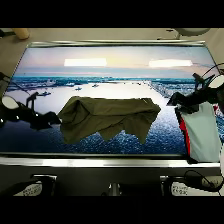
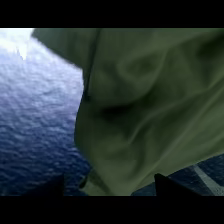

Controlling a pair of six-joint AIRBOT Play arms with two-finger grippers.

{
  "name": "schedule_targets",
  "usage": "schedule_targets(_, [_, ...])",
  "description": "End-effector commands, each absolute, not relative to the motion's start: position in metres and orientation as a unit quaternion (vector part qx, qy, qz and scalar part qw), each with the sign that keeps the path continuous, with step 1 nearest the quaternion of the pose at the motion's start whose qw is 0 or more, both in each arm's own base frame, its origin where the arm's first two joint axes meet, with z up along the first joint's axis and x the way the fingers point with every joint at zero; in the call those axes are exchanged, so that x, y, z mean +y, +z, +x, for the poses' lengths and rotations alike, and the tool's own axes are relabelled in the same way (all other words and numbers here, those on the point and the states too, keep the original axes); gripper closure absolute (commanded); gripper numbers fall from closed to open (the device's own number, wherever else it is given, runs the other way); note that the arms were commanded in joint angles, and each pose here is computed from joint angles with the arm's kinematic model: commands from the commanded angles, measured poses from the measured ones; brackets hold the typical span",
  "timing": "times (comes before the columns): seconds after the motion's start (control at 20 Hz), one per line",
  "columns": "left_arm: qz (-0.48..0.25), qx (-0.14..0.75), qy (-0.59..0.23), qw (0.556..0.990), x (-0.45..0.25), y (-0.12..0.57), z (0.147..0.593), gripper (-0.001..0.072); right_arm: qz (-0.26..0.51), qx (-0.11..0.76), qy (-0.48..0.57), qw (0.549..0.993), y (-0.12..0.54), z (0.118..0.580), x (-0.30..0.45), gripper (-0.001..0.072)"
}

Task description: Fold the shirts.

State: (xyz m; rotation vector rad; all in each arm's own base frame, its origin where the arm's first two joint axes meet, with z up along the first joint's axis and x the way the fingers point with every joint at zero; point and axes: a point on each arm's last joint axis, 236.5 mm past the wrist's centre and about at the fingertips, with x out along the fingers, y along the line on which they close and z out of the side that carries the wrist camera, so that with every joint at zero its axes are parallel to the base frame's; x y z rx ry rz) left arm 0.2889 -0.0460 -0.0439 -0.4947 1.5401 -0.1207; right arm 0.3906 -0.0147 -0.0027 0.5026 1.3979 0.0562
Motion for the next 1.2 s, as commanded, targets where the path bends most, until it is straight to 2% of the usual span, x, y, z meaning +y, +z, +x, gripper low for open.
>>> schedule_targets(0.0, [-0.248, 0.702, -0.04, 0.666, -0.062, -0.09, 0.241, 0.0072, 0.25, 0.683, 0.077, 0.682, -0.029, 0.364, 0.009, 0.0099])
schedule_targets(0.2, [-0.268, 0.681, -0.056, 0.679, -0.091, -0.1, 0.253, 0.0073, 0.229, 0.705, 0.095, 0.665, -0.047, 0.36, 0.028, 0.0093])
schedule_targets(0.3, [-0.263, 0.687, -0.066, 0.674, -0.106, -0.107, 0.253, 0.0103, 0.221, 0.713, 0.102, 0.658, -0.058, 0.361, 0.039, 0.0053])
schedule_targets(0.35, [-0.264, 0.688, -0.064, 0.673, -0.11, -0.11, 0.254, 0.0194, 0.216, 0.718, 0.107, 0.653, -0.064, 0.36, 0.046, 0.0053])
schedule_targets(0.4, [-0.27, 0.685, -0.055, 0.674, -0.111, -0.112, 0.256, 0.0353, 0.21, 0.725, 0.112, 0.646, -0.071, 0.359, 0.055, 0.0053])
schedule_targets(0.45, [-0.271, 0.681, -0.054, 0.678, -0.111, -0.11, 0.259, 0.056, 0.203, 0.73, 0.117, 0.642, -0.079, 0.359, 0.063, 0.0053])
schedule_targets(0.5, [-0.269, 0.678, -0.057, 0.682, -0.111, -0.108, 0.263, 0.0671, 0.196, 0.732, 0.118, 0.642, -0.086, 0.36, 0.068, 0.0054])
schedule_targets(0.6, [-0.262, 0.664, -0.069, 0.697, -0.111, -0.097, 0.273, 0.0681, 0.198, 0.729, 0.102, 0.647, -0.104, 0.369, 0.075, 0.008])
schedule_targets(0.65, [-0.261, 0.655, -0.073, 0.705, -0.112, -0.089, 0.279, 0.0682, 0.2, 0.72, 0.094, 0.658, -0.109, 0.378, 0.076, 0.0162])
schedule_targets(0.7, [-0.26, 0.644, -0.077, 0.715, -0.112, -0.08, 0.285, 0.0682, 0.204, 0.709, 0.086, 0.669, -0.112, 0.386, 0.076, 0.0342])
schedule_targets(0.75, [-0.259, 0.631, -0.082, 0.727, -0.112, -0.07, 0.291, 0.0682, 0.211, 0.697, 0.081, 0.68, -0.111, 0.395, 0.075, 0.0602])
schedule_targets(0.8, [-0.251, 0.617, -0.086, 0.741, -0.11, -0.059, 0.298, 0.0683, 0.213, 0.693, 0.085, 0.683, -0.105, 0.398, 0.076, 0.0688])
schedule_targets(0.9, [-0.213, 0.565, -0.097, 0.791, -0.099, -0.013, 0.322, 0.0684, 0.186, 0.676, 0.118, 0.703, -0.063, 0.405, 0.078, 0.069])
schedule_targets(1.0, [-0.151, 0.455, -0.104, 0.871, -0.081, 0.087, 0.355, 0.0684, 0.149, 0.595, 0.152, 0.775, 0.033, 0.429, 0.078, 0.069])
schedule_targets(1.1, [-0.089, 0.276, -0.078, 0.954, -0.05, 0.246, 0.363, 0.0684, 0.097, 0.415, 0.146, 0.893, 0.195, 0.443, 0.065, 0.0689])
schedule_targets(1.15, [-0.074, 0.168, -0.044, 0.982, -0.028, 0.339, 0.344, 0.0684, 0.067, 0.296, 0.126, 0.945, 0.285, 0.433, 0.052, 0.0688])
